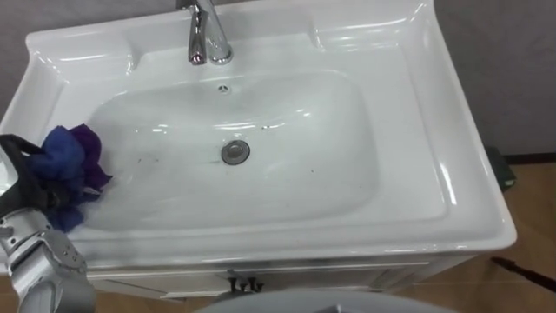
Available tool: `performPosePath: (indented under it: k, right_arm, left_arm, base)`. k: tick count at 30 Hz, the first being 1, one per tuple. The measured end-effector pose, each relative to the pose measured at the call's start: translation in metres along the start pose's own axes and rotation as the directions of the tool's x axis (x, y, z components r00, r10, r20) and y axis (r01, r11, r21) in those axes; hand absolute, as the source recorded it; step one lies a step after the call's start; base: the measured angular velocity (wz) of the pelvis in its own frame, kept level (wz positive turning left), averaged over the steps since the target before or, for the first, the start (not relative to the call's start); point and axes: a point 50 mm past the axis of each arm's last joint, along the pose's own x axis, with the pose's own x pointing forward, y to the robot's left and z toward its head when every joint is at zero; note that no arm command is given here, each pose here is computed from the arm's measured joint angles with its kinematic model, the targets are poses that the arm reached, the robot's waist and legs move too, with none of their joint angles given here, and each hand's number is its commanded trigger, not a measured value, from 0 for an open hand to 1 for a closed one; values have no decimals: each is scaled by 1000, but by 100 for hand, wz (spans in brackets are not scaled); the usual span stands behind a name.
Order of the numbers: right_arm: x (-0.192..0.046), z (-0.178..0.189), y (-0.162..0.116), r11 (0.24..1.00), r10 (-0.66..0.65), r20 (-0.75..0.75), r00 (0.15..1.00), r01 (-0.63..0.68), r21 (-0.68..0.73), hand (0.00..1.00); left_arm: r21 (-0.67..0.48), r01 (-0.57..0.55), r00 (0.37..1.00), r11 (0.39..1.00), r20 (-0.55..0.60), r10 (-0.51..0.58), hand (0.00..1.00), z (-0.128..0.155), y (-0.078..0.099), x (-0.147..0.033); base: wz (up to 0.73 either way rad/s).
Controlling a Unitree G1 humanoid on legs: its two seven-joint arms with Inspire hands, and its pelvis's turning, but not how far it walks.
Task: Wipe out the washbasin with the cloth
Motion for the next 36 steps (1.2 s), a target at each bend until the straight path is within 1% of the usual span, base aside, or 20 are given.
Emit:
performPosePath:
  k: [5, 10, 12, 16, 19, 23, 36]
  right_arm:
    - [0, -1, -3, 1000, -6, 5, 1000, 6, 26, 0]
    - [0, -7, -2, 998, -1, -20, 1000, 2, 56, 0]
    - [-1, -13, -3, 996, 2, -42, 999, 1, 88, 0]
    - [-1, -18, -3, 994, 3, -55, 998, 3, 105, 0]
    - [-1, -20, -3, 995, 2, -62, 998, 4, 103, 0]
    - [-1, -20, -3, 995, 2, -62, 998, 4, 98, 0]
    - [-1, -21, -4, 995, -2, -60, 998, 8, 101, 0]
  left_arm:
    - [2, -3, 1000, 1000, -4, 3, 100, -1, 0, 0]
    - [-3, 1, 1000, 1000, -13, -1, 100, -3, -1, 0]
    - [-14, -7, 1000, 1000, -27, 6, 100, -5, 1, 1]
    - [-36, -25, 997, 999, -73, 23, 100, -14, 6, 4]
    - [-26, -84, 989, 996, -127, 80, 100, -27, 15, 7]
    - [-12, -130, 978, 991, -165, 126, 100, -36, 21, 9]
    - [-1, -151, 974, 988, -171, 149, 100, -39, 23, 8]
  base:
    - [-2]
    - [-1]
    - [0]
    - [0]
    - [0]
    - [0]
    - [1]
